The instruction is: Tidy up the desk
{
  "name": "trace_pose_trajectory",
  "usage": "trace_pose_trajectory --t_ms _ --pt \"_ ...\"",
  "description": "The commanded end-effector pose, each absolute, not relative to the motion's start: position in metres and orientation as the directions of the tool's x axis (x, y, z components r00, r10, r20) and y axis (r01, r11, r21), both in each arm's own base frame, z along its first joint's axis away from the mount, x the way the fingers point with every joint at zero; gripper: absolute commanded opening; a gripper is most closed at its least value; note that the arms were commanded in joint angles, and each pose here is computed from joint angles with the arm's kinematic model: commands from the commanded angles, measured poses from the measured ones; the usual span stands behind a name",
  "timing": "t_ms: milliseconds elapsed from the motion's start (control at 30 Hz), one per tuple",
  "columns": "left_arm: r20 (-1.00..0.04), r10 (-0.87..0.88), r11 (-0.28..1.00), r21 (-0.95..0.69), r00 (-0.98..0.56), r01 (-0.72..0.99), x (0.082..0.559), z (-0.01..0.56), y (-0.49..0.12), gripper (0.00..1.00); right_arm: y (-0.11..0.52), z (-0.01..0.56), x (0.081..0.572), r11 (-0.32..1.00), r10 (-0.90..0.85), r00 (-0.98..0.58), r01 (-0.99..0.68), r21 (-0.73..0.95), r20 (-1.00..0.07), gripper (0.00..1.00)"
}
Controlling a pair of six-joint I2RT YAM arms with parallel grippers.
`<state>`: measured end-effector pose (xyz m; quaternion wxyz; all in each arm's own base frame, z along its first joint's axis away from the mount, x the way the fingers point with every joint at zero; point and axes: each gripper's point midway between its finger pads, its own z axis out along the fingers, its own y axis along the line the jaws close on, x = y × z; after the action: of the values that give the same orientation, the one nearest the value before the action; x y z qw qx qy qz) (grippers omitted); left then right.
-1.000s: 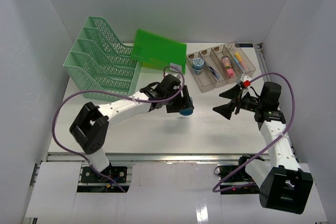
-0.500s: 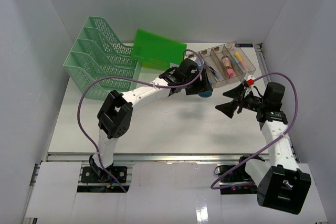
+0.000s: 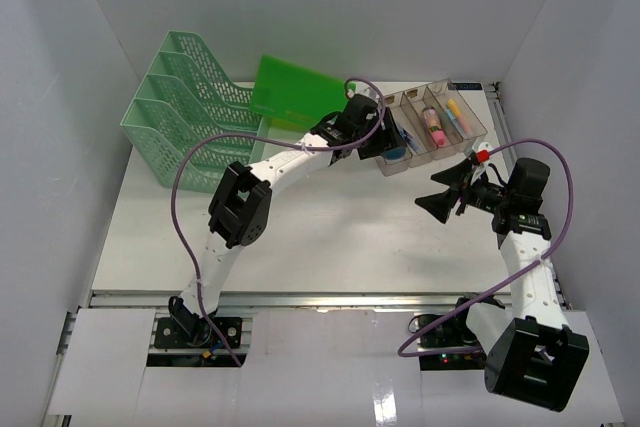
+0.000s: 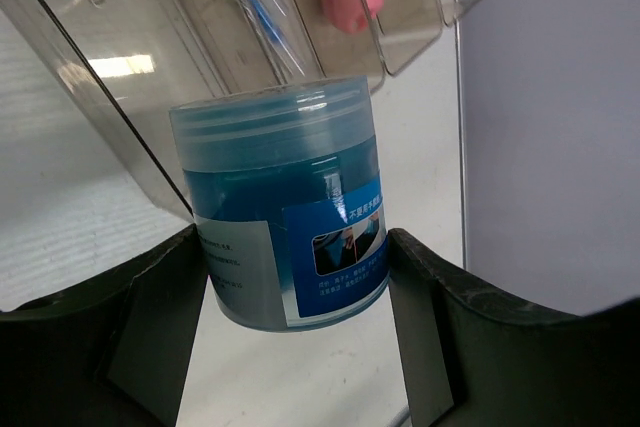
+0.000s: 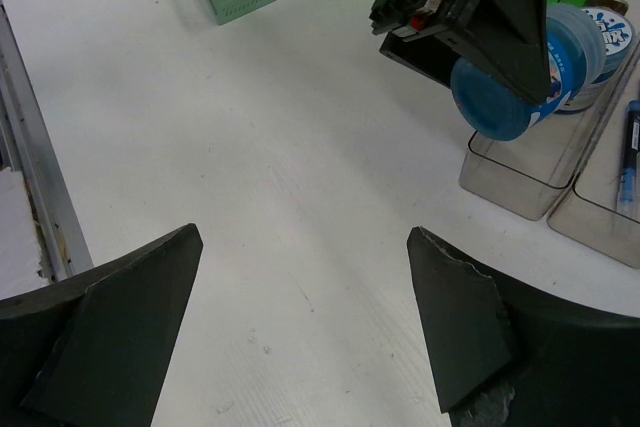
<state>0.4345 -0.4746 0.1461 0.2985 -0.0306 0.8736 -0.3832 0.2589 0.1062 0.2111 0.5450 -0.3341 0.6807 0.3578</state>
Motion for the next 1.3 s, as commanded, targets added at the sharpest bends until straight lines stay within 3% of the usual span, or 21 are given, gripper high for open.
trace_pose_trajectory --t_ms 0,233,267,433,567,800,1000,1267 --pt "-0.491 -0.385 0.660 -0.739 -0.781 0.140 0.472 0.165 -0.474 0.00 0.104 0.222 0.262 0.525 -0.065 -0.144 -0.847 0.089 -0.987 0.90" --pt "-0.445 -0.437 0.633 -0.770 -0.782 0.084 0.493 0.154 -0.477 0.00 0.102 0.221 0.263 0.527 -0.062 -0.148 -0.845 0.093 -0.987 0.90" --pt "-0.438 -0.437 0.632 -0.771 -0.785 0.078 0.493 0.151 -0.477 0.04 0.102 0.221 0.263 0.527 -0.062 -0.149 -0.845 0.094 -0.987 0.90" --pt "-0.418 -0.419 0.629 -0.773 -0.806 0.074 0.488 0.142 -0.479 0.44 0.101 0.220 0.263 0.527 -0.061 -0.151 -0.844 0.097 -0.987 0.90" --pt "-0.417 -0.403 0.632 -0.770 -0.814 0.081 0.484 0.140 -0.479 0.62 0.101 0.220 0.263 0.528 -0.062 -0.151 -0.844 0.096 -0.987 0.90" --pt "-0.440 -0.393 0.628 -0.770 -0.808 0.113 0.482 0.157 -0.478 0.85 0.101 0.218 0.264 0.530 -0.061 -0.157 -0.842 0.101 -0.986 0.90" --pt "-0.483 -0.382 0.627 -0.762 -0.788 0.163 0.484 0.176 -0.477 0.97 0.100 0.217 0.263 0.530 -0.059 -0.160 -0.842 0.105 -0.985 0.90" --pt "-0.587 -0.348 0.666 -0.703 -0.731 0.247 0.480 0.206 -0.462 0.97 0.099 0.216 0.263 0.531 -0.057 -0.162 -0.841 0.107 -0.985 0.90"
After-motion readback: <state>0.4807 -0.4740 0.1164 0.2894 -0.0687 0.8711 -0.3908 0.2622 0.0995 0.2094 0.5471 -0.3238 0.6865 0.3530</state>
